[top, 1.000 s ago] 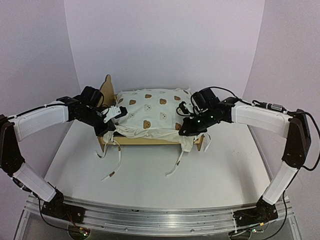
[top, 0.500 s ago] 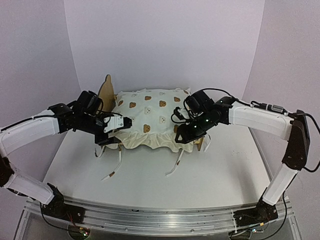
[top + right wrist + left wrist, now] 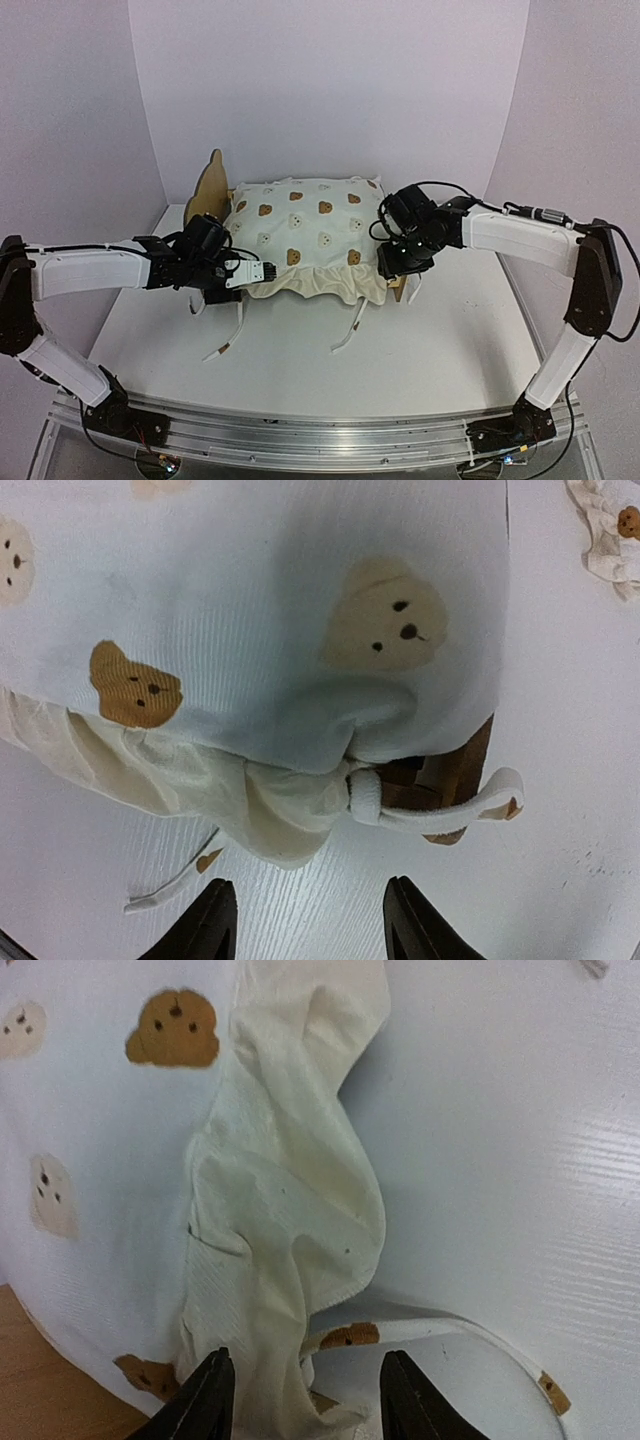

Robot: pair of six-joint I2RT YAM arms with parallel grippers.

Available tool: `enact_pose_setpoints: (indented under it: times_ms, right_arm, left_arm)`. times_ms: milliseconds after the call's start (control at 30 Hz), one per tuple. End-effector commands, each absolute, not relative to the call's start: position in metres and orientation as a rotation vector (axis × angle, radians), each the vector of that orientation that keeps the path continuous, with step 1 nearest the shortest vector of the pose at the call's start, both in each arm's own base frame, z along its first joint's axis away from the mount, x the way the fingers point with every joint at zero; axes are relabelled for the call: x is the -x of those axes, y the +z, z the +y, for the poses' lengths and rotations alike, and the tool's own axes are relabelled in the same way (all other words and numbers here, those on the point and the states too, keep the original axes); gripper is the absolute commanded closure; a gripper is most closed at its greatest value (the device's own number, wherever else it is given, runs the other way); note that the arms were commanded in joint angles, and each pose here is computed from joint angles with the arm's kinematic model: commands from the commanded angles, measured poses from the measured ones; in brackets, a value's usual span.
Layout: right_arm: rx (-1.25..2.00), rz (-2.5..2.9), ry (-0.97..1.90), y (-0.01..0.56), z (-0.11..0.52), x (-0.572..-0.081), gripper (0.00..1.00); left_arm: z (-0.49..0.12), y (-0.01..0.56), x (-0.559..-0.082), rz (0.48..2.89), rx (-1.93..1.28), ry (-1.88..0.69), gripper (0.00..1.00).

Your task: Set up the pet bed

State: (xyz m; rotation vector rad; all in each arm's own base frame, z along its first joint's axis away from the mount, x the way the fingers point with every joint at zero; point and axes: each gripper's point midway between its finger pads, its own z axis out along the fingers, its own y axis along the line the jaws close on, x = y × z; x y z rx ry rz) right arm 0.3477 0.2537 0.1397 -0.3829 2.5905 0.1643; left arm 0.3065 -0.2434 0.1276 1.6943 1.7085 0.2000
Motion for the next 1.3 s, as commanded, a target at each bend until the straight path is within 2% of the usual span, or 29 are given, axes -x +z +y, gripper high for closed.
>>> enact_pose_setpoints:
  times_ms: [0, 200, 333, 467, 733, 867, 1033, 1167, 1267]
  right_arm:
    - [0.288, 2.561, 0.176, 0.144, 0.252, -0.365, 0.49]
    - [0.206, 2.47, 0.219, 0.191, 0.216, -0.378, 0.46]
    - [0.047, 2.45, 0.269, 0.21, 0.164, -0.395, 0.43]
    - [-0.267, 2.452, 0.294, 0.204, 0.082, -0.436, 0.38]
    - [-0.601, 2.428, 0.366, 0.148, 0.0, -0.555, 0.25]
    - [-0.771, 2.317, 0.406, 0.113, -0.023, -0.604, 0.24]
    - [-0.984, 2.012, 0.545, 0.077, -0.044, -0.655, 0.24]
    - [-1.085, 1.879, 0.678, 0.051, -0.042, -0.685, 0.26]
    - [-1.162, 1.838, 0.73, 0.028, -0.041, -0.694, 0.35]
  left_arm:
    - [-0.217, 0.113, -0.326, 1.78, -1.634, 0.294, 0.51]
    - [-0.192, 0.101, -0.315, 1.796, -1.669, 0.328, 0.49]
    - [-0.174, 0.102, -0.324, 1.813, -1.65, 0.376, 0.48]
    - [-0.166, 0.1, -0.326, 1.803, -1.664, 0.413, 0.47]
    - [-0.15, 0.095, -0.328, 1.839, -1.674, 0.468, 0.44]
    - [-0.161, 0.114, -0.309, 1.831, -1.704, 0.317, 0.4]
    - [-0.17, 0.132, -0.274, 1.796, -1.763, 0.136, 0.34]
    - [-0.178, 0.154, -0.266, 1.804, -1.719, 0.039, 0.33]
    - [-0.184, 0.168, -0.269, 1.816, -1.669, 0.011, 0.33]
